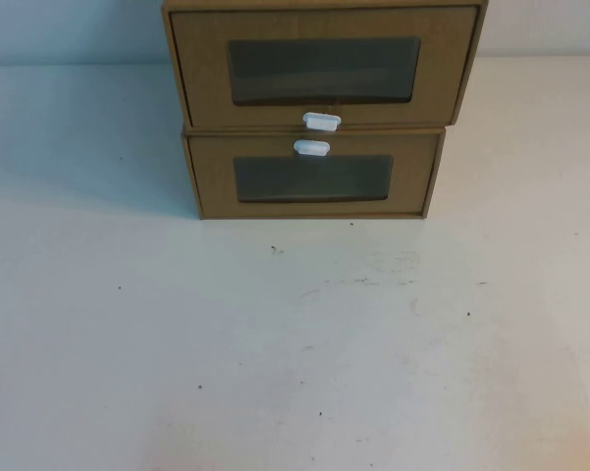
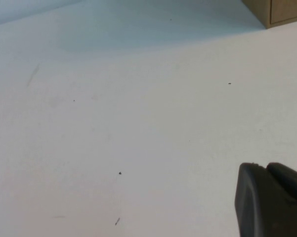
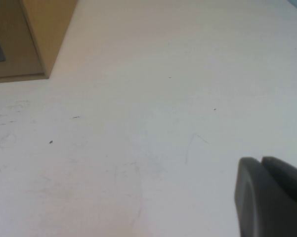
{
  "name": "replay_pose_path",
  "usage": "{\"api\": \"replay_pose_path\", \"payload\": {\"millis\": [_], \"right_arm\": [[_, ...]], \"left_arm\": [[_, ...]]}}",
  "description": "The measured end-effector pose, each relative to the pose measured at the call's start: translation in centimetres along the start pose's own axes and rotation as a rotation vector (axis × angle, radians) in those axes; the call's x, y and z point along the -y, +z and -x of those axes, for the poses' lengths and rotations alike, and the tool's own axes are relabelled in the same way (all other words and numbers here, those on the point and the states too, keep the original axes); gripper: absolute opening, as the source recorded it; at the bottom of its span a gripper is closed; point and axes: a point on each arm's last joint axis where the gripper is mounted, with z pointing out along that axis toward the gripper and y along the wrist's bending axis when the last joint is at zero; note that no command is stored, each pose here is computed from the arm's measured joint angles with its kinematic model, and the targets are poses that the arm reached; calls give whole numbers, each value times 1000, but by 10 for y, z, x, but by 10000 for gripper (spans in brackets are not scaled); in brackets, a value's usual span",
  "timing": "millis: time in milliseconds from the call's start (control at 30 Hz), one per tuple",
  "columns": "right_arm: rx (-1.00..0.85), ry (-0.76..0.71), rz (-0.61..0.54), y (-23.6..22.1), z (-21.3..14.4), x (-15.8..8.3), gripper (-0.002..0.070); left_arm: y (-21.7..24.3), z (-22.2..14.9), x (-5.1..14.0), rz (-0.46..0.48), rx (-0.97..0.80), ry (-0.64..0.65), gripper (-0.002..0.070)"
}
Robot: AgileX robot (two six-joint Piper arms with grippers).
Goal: Open the shoe box
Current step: 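Pull the top drawer of the cardboard box fully open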
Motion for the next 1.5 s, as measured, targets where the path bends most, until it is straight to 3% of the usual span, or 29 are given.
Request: {"api": "replay_pose_path", "payload": {"millis": [633,833,967,1200,1333,1500], "right_arm": [[0,2,1,0,0,0,-13],[34,2,1,0,3,0,-13],[181,3,3,-1,16,0,-14],[642,8,7,-18,54,0,-13],[821,10,8,-29,67,0,-14],[884,10,8,-33,70,0,-13]], "left_arm": [[0,1,0,3,16,0,-6],[-1,13,-3,30,142,0,-6],[-5,30,-7,73,342,0,-5],[-26,62,-13,163,758,0,-6],[-31,67,-14,180,838,0,-5],[-32,68,-15,183,849,0,-5]]}}
